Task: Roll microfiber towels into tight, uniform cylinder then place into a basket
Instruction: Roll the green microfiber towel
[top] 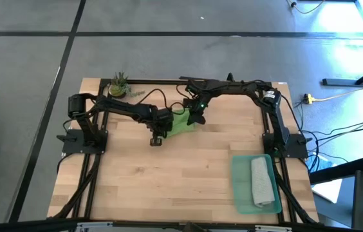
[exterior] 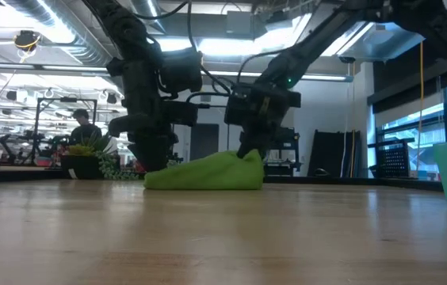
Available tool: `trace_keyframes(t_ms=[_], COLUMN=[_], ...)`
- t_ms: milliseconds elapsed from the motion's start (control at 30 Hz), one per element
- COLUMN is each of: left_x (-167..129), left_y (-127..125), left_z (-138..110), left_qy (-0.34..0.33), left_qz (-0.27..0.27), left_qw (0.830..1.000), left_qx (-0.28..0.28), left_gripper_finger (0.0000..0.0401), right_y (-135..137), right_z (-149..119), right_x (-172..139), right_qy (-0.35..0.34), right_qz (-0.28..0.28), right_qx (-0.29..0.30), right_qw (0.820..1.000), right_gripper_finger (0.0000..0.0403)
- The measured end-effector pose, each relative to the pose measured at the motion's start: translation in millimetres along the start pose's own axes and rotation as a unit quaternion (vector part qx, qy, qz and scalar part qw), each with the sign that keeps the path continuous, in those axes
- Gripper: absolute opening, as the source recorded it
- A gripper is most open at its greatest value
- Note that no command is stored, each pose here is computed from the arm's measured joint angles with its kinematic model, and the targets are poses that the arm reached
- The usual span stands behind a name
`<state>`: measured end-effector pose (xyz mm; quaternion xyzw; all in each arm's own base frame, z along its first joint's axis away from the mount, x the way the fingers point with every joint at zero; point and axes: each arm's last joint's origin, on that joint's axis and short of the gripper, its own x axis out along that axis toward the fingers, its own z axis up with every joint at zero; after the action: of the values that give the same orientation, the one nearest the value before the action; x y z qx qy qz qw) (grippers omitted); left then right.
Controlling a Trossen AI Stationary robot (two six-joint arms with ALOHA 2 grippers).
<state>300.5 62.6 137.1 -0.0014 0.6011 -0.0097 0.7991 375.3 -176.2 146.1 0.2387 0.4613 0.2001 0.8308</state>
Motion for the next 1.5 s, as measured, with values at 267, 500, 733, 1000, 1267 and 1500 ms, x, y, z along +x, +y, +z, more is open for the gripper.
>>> trace_keyframes(t_ms=[267, 500, 733, 1000, 1267, 1500], left_x=[0, -11, -36, -35, -19, -12], left_y=[0, 0, 3, 10, 11, 12], left_z=[0, 0, 0, -8, -7, -7], left_qy=[-0.001, -0.010, -0.041, -0.010, 0.003, 0.015], left_qz=[0.000, 0.024, 0.088, 0.093, 0.085, 0.085], left_qw=[1.000, 0.999, 0.990, 0.976, 0.977, 0.977], left_qx=[0.000, -0.026, -0.105, -0.195, -0.195, -0.195], left_gripper_finger=[0.0000, 0.0000, 0.0000, 0.0000, 0.0000, 0.0000], right_y=[-22, -28, -28, -29, -29, -29], right_z=[-10, -13, -14, -13, -14, -14], right_x=[15, 20, 20, 20, 20, 20], right_qy=[0.017, 0.035, 0.039, 0.038, 0.039, 0.041], right_qz=[-0.022, -0.048, -0.055, -0.059, -0.060, -0.059], right_qx=[0.016, 0.022, 0.023, 0.021, 0.021, 0.026], right_qw=[0.999, 0.998, 0.997, 0.997, 0.997, 0.997], right_gripper_finger=[0.0002, 0.0003, 0.0003, 0.0003, 0.0011, 0.0078])
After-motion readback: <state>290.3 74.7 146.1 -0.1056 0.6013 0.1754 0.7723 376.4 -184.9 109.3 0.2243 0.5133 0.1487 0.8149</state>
